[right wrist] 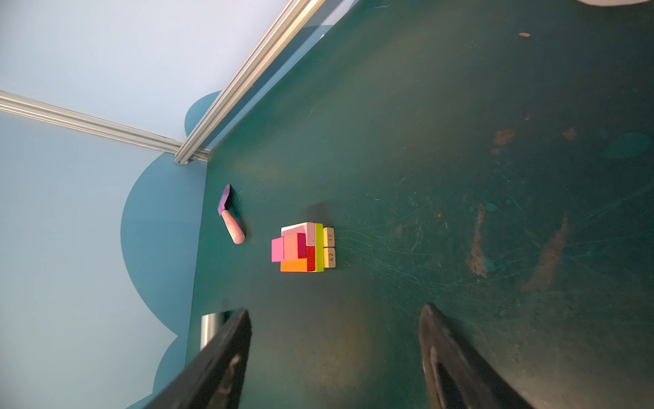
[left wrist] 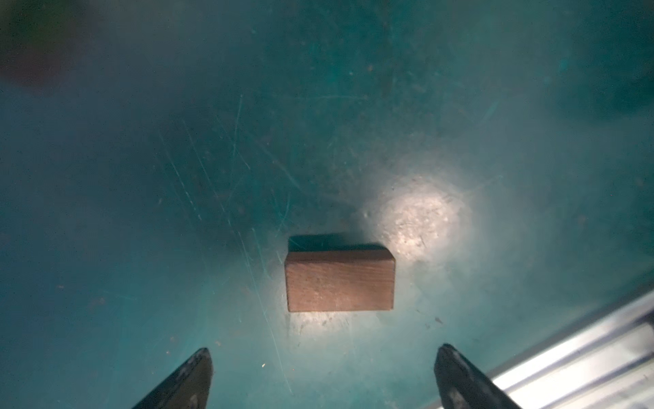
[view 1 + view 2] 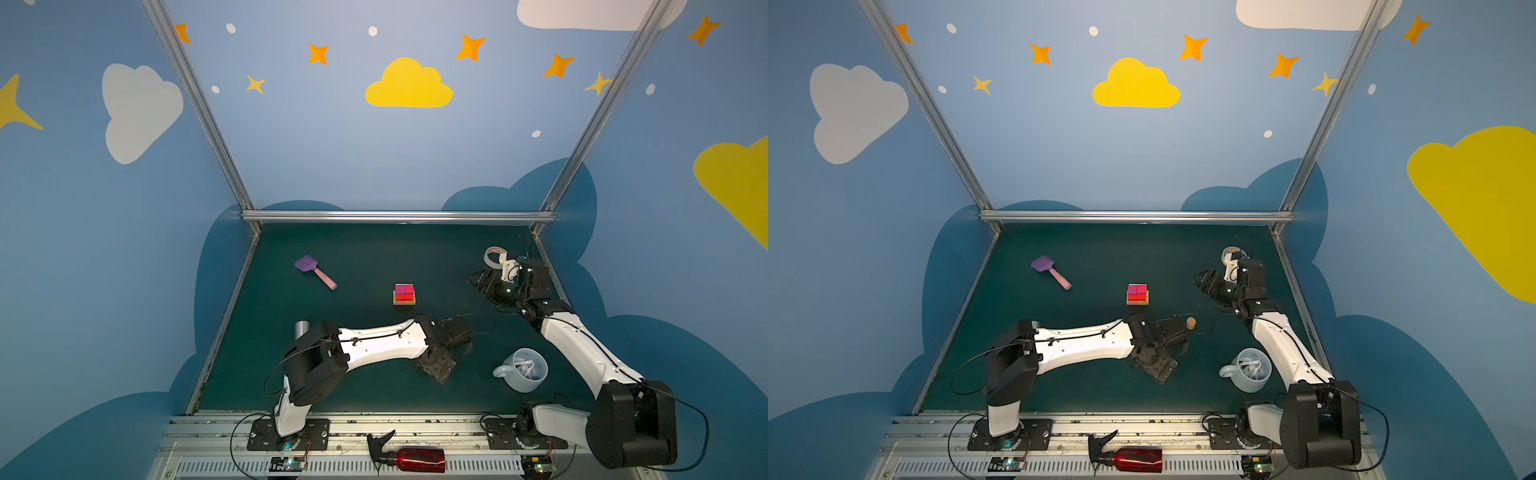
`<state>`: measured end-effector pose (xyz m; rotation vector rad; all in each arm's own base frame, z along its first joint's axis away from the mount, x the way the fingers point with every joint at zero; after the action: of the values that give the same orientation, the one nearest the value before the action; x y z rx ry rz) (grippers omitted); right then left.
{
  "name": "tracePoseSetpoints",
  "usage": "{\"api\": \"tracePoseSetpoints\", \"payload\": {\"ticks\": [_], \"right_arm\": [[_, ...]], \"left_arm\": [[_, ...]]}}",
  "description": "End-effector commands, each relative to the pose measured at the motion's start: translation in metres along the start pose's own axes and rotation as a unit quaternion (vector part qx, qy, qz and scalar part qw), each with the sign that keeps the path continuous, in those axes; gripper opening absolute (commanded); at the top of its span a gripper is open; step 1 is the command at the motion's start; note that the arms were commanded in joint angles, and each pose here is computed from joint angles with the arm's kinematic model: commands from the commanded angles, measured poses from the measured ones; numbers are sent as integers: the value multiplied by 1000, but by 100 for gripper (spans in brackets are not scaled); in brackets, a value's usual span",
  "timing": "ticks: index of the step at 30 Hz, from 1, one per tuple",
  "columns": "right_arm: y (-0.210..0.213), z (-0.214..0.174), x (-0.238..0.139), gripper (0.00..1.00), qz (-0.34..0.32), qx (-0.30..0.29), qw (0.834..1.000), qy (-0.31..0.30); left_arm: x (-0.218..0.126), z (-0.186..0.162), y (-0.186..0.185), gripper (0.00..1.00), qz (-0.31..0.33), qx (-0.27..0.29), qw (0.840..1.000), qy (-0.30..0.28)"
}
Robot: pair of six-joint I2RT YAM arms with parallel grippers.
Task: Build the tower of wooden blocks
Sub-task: 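Move the left gripper over the brown wooden block while the right gripper draws back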
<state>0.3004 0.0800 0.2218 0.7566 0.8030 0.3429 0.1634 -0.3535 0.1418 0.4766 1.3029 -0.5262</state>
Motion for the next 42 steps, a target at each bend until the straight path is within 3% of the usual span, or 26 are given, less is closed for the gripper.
{"api": "tracePoseSetpoints", "payload": {"ticks": [1,14,20,25,42], "right_arm": [[2,1,-4,73,13,0,1000,-7],[-5,2,-1,73,15,9,1000,-4],[-6,1,1,73,16,11,1000,-2],[-7,1,2,73,17,12,1000,-1],[-8,1,2,73,16,14,1000,-1]], "left_arm": [[4,-1,5,96,39,-18,999,1],[19,2,-8,94,-6,-13,1000,8],[27,-1,-8,92,0,-6,1000,18],[32,2,-8,84,5,-1,1000,13],[39,5,-9,79,-9,2,1000,18]]}}
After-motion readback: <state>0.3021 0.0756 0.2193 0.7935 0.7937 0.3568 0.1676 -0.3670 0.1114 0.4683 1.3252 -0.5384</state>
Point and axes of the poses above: each gripper's point midway between its finger pads, its own x axis out along the fingers, its own y axis along the line the jaws close on, z = x × y, the point moved 8 cm from there along -x, back along the fingers, and after that the axes turned 2 degrees about x, right-handed, at the moved point
